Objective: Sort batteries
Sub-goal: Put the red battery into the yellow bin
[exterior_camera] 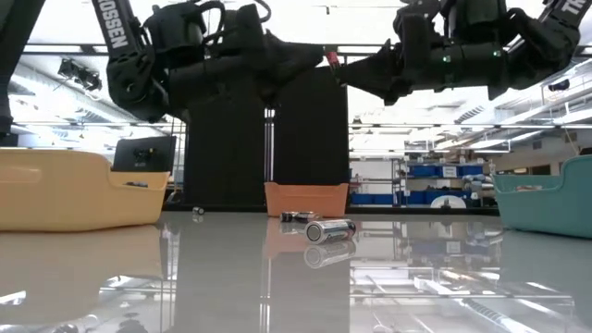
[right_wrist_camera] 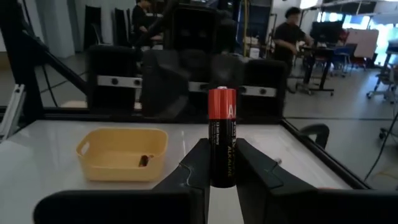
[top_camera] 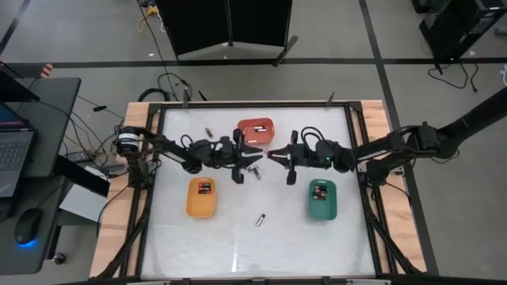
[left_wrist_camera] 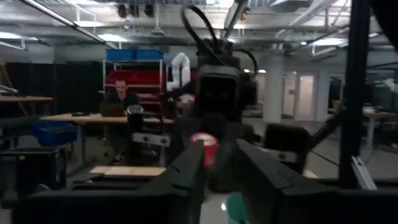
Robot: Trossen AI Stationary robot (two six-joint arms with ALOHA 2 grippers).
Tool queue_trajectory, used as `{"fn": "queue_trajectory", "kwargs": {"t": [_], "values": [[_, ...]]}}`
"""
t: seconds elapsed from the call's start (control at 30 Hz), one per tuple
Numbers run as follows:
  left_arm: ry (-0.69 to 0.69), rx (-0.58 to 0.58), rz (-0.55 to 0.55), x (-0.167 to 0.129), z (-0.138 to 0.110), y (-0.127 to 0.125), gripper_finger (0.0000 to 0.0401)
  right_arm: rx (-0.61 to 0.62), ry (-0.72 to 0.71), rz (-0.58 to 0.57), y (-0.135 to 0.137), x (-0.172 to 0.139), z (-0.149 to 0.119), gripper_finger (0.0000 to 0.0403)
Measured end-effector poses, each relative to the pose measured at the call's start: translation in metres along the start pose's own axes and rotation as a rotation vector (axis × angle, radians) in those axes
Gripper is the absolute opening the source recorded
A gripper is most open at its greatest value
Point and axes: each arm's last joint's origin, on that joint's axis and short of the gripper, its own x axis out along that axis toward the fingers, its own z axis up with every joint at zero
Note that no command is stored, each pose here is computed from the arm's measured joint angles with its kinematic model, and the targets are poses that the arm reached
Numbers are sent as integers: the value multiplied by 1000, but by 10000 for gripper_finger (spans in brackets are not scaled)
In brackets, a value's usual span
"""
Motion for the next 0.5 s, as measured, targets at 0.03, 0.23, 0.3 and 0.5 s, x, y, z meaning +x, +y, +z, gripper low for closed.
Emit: {"fn": "queue_trajectory", "kwargs": {"t": [0.03,0.23,0.3,0.5], "values": [[-4,0,3,1,1,0,109,-3,-4,4,1,0,0,58],[10,-14,-17,10,3,0,164,-17,-16,11,3,0,2,58],[34,-33,-18,15,2,1,173,-19,-18,11,3,0,2,58],[58,-37,-44,28,6,1,176,-24,-26,10,3,0,3,58]]}}
